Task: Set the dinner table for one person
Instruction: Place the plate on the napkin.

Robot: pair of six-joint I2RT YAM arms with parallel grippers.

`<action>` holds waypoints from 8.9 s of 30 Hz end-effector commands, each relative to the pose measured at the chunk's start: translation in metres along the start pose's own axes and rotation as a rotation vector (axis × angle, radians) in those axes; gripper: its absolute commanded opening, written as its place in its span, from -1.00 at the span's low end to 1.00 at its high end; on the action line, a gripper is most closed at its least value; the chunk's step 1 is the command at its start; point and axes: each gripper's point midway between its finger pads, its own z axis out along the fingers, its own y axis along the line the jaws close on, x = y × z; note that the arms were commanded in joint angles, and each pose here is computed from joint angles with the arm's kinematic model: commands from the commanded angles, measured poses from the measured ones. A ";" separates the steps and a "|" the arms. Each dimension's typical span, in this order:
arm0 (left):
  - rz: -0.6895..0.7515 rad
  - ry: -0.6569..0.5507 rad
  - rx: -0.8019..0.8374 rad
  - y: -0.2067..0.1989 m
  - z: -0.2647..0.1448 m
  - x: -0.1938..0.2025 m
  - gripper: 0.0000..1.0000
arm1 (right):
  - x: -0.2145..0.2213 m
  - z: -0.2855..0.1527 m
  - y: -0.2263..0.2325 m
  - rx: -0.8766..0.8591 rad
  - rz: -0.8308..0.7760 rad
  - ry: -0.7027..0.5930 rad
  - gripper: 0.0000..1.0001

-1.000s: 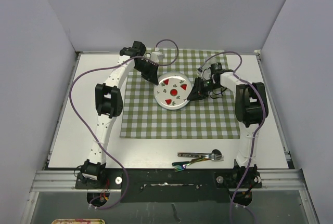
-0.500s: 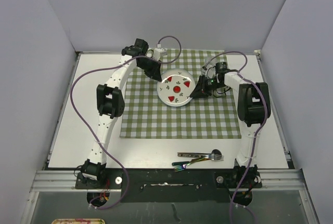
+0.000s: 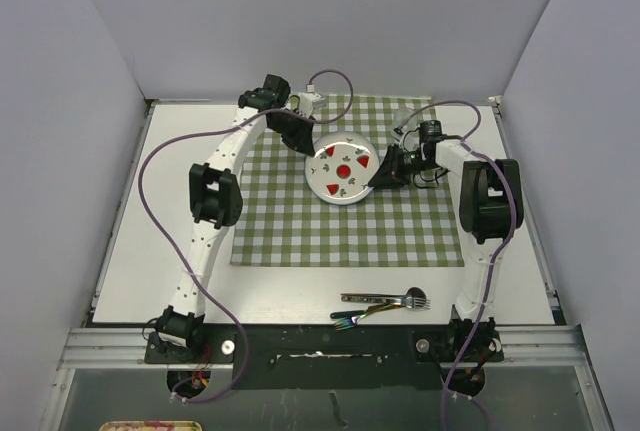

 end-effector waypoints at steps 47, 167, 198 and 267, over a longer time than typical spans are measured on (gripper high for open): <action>0.061 0.054 -0.085 0.043 0.028 0.034 -1.00 | -0.026 -0.011 0.043 -0.019 -0.132 -0.027 -1.00; 0.198 0.078 -0.179 -0.002 -0.042 0.007 0.78 | -0.046 -0.005 0.055 0.080 -0.174 -0.110 -0.98; 0.199 0.119 -0.159 -0.006 -0.034 0.022 0.78 | -0.046 0.006 0.034 0.138 -0.133 -0.085 -0.79; 0.203 0.090 -0.159 -0.015 -0.038 0.014 0.79 | -0.049 -0.005 0.008 0.201 -0.145 -0.080 -0.56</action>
